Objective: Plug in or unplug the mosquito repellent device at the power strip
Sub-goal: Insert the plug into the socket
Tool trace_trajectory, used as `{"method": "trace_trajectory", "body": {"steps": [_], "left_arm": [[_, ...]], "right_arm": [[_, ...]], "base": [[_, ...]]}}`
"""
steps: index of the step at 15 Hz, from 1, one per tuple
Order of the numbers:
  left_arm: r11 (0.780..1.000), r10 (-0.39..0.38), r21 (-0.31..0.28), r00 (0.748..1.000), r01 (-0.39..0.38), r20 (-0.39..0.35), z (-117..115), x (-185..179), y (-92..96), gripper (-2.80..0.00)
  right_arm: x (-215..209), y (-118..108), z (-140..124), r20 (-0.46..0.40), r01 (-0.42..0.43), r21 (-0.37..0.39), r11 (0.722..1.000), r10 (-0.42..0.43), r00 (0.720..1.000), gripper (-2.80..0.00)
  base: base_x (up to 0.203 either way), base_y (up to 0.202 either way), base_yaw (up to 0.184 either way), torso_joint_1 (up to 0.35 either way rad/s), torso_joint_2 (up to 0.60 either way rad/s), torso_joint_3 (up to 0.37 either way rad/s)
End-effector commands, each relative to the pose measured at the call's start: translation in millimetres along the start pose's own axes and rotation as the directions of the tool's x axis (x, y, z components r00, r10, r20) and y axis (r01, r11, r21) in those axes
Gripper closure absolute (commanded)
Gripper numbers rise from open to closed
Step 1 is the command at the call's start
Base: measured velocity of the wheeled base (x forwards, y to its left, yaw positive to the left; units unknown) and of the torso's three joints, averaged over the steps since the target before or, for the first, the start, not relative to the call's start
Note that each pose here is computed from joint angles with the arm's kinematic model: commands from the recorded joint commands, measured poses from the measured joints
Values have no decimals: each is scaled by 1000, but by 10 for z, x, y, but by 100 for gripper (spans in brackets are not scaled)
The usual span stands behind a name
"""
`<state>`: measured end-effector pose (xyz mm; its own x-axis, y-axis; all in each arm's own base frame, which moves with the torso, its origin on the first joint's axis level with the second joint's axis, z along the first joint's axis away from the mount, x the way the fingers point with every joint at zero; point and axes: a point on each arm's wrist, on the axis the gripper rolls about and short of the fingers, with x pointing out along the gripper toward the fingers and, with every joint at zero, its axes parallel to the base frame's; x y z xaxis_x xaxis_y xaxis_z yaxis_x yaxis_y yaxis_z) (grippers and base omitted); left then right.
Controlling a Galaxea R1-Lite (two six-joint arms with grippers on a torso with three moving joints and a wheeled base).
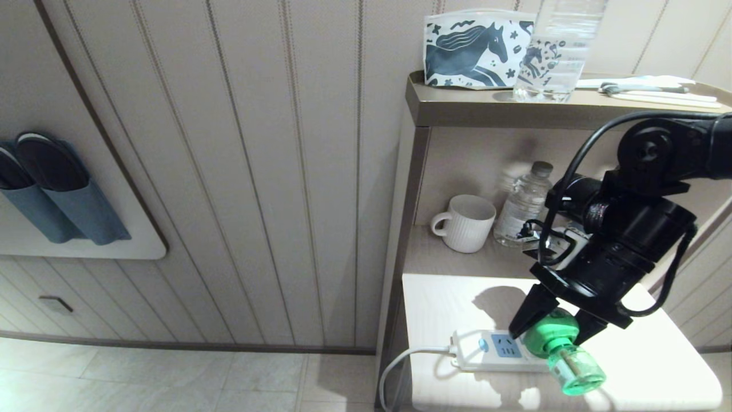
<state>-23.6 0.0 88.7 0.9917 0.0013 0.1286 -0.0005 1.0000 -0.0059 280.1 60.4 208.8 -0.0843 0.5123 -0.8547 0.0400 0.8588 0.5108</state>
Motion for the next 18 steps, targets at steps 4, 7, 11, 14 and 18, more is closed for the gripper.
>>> {"method": "trace_trajectory", "body": {"steps": [4,7,11,14,18], "left_arm": [[1000,0,0,1000,0,1,1,0,0,0],[1000,0,0,1000,0,1,1,0,0,0],[1000,0,0,1000,0,1,1,0,0,0],[1000,0,0,1000,0,1,1,0,0,0],[1000,0,0,1000,0,1,1,0,0,0]], "right_arm": [[106,-8,134,-19,-12,1,1000,12,1000,0],[136,-9,201,-5,-23,-9,1000,23,1000,0],[176,-10,280,-10,-43,-11,999,43,999,0],[176,16,388,6,-62,-24,998,62,998,0],[171,13,389,5,-62,-35,997,62,998,0]], "base": [[0,0,0,0,0,0],[0,0,0,0,0,0],[0,0,0,0,0,0],[0,0,0,0,0,0],[0,0,0,0,0,0]]}}
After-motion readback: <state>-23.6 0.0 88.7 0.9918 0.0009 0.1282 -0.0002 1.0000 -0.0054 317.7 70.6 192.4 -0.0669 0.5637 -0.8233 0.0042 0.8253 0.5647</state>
